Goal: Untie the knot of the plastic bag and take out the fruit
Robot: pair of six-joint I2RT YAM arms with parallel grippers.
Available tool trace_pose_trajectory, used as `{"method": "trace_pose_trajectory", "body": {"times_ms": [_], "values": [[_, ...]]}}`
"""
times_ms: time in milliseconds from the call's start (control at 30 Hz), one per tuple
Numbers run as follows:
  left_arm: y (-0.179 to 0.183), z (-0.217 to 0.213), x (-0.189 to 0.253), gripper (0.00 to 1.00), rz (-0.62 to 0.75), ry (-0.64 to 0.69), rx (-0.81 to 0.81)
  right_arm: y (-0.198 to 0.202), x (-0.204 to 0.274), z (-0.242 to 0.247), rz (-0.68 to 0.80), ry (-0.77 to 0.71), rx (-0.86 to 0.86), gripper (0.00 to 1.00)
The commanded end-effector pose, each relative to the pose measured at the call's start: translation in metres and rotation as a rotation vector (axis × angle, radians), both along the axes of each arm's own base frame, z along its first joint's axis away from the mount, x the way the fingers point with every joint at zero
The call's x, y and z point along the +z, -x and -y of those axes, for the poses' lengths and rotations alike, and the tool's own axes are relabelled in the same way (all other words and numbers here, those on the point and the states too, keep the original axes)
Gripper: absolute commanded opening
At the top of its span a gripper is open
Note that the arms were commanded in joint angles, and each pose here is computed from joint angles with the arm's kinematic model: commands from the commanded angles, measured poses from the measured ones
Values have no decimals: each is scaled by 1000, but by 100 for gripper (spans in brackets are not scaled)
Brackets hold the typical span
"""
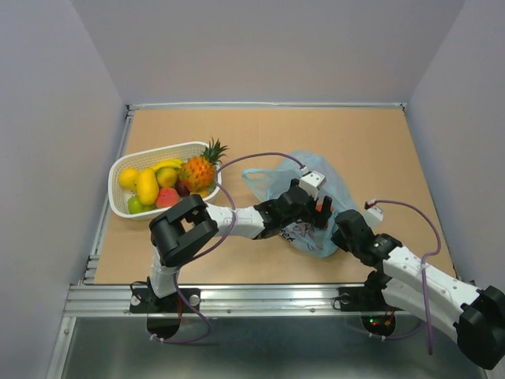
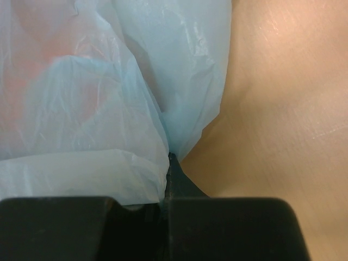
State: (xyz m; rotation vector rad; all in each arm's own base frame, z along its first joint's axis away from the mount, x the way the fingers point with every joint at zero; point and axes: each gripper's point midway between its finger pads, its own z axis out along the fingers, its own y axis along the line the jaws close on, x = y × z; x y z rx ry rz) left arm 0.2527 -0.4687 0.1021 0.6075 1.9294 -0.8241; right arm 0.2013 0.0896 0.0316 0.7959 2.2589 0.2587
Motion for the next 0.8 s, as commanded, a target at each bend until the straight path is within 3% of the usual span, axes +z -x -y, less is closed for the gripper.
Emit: {"method": "trace_pose_trajectory", "body": {"times_ms": [0, 633, 767], "values": [[-8, 10, 14, 99, 23, 16, 26, -2, -4, -2, 4, -29, -17, 1], [-7, 18, -26, 99, -17, -118, 34, -2, -12, -15, -16, -60, 38, 1], [-8, 10, -19, 80, -11, -122, 56, -3, -11, -15, -9, -60, 38, 1]]}}
